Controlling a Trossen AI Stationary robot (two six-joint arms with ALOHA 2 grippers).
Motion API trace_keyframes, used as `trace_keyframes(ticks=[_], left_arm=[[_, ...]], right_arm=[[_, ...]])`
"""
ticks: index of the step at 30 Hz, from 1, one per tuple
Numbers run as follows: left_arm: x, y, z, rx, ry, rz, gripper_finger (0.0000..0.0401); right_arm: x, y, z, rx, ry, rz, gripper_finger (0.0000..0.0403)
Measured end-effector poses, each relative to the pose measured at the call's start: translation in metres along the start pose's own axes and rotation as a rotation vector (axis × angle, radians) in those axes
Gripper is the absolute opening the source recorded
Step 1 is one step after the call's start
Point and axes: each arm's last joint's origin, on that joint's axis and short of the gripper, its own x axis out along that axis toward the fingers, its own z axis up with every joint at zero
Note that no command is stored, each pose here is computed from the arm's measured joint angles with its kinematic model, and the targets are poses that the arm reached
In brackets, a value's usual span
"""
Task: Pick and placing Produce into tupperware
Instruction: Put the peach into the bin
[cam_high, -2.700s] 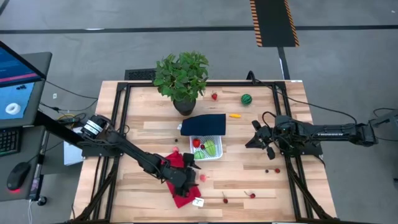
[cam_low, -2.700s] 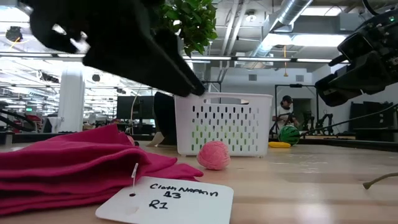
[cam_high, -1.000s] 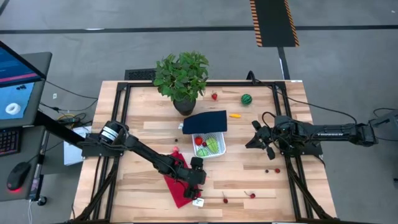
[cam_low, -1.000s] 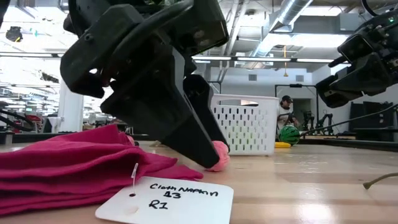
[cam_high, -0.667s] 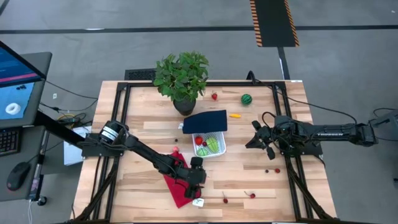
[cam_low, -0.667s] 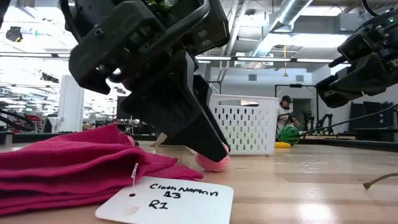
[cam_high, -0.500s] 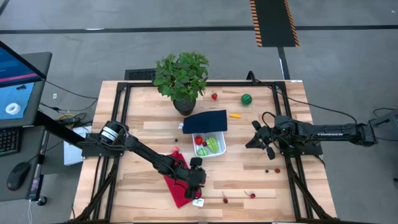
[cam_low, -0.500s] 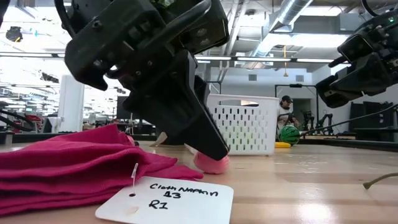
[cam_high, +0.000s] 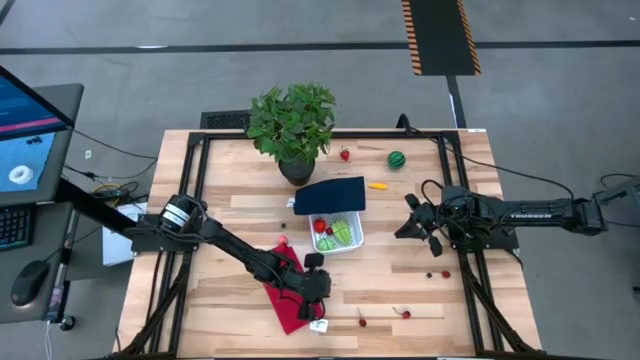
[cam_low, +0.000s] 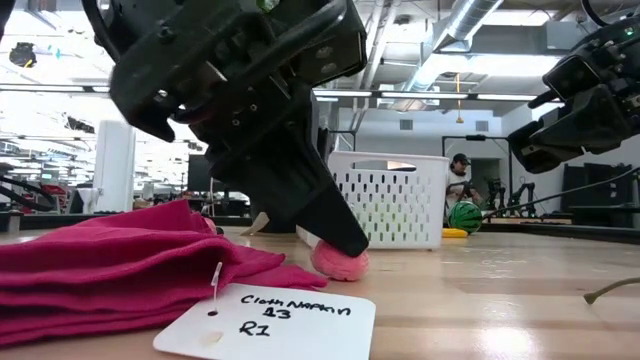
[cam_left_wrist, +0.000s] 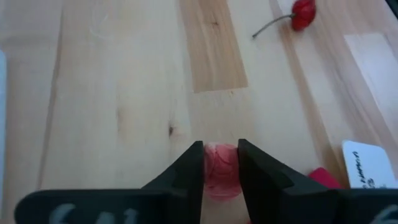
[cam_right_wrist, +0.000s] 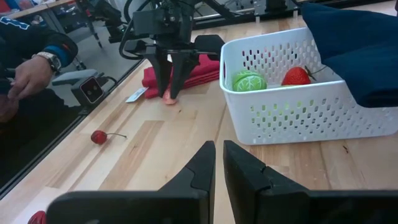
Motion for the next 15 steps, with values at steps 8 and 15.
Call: trace_keyframes(ticks=[8, 15], left_arm=[[0.0, -0.002, 0.001, -0.023, -0.027, 0.025, 0.0066], [-0.003, -0.011, 0.004, 0.051, -0.07, 0.032, 0.0066]], right_arm=[[0.0, 0.0, 0.0, 0.0, 0.0, 0.0, 0.0056], [0.0, 0.0, 0.0, 0.0, 0.0, 0.0, 0.0056]])
